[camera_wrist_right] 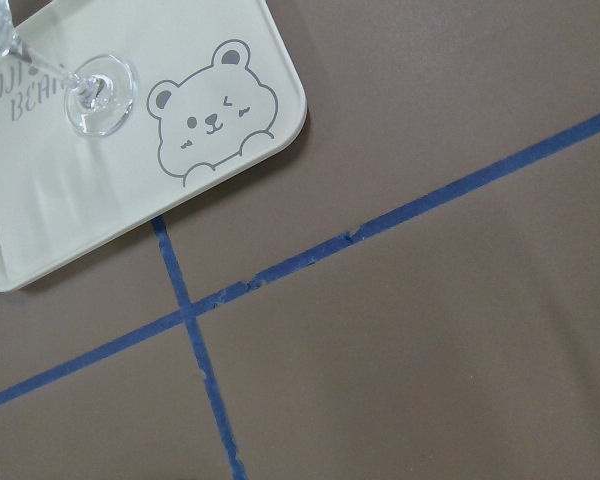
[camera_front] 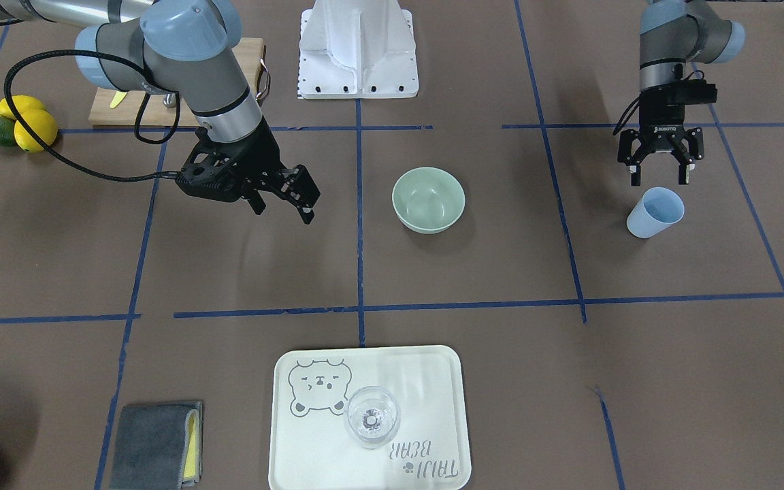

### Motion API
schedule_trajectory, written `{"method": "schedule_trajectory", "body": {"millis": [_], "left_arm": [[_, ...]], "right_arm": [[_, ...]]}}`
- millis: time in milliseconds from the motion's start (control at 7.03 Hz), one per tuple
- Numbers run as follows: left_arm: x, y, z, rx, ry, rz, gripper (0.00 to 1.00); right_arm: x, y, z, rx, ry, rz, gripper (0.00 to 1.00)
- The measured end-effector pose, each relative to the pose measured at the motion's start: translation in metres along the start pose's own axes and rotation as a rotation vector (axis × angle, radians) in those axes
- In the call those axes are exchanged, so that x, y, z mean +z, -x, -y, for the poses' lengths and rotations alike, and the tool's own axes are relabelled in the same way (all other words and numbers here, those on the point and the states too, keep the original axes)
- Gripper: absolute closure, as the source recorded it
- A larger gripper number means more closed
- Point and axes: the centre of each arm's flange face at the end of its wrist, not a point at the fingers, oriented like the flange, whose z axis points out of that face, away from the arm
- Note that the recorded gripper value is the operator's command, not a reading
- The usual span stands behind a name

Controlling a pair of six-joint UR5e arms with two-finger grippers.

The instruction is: Pour ice into bowl

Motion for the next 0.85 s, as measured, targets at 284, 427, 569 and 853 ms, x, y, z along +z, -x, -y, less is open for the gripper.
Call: {"method": "schedule_trajectory", "body": {"millis": [284,427,569,853], "left_arm": [[0.011,-0.011,-0.012,-0.006,-0.014,-0.002,0.00],[0.016,-0.012,-0.019,-0.008,-0.016,-0.003,0.00],[0.020,-0.010,-0.025,-0.013,-0.018,-0.007,0.00],[0.029,0.000,-0.026,-0.024,-0.033,0.000,0.00]], "right_arm": [[-0.002,-0.001,0.001,0.001,-0.002,0.002,0.00],[-0.002,-0.001,0.002,0.001,-0.003,0.002,0.00],[-0.002,-0.001,0.001,0.001,-0.004,0.002,0.00],[-0.001,-0.002,0.002,0.000,-0.003,-0.001,0.00]]}}
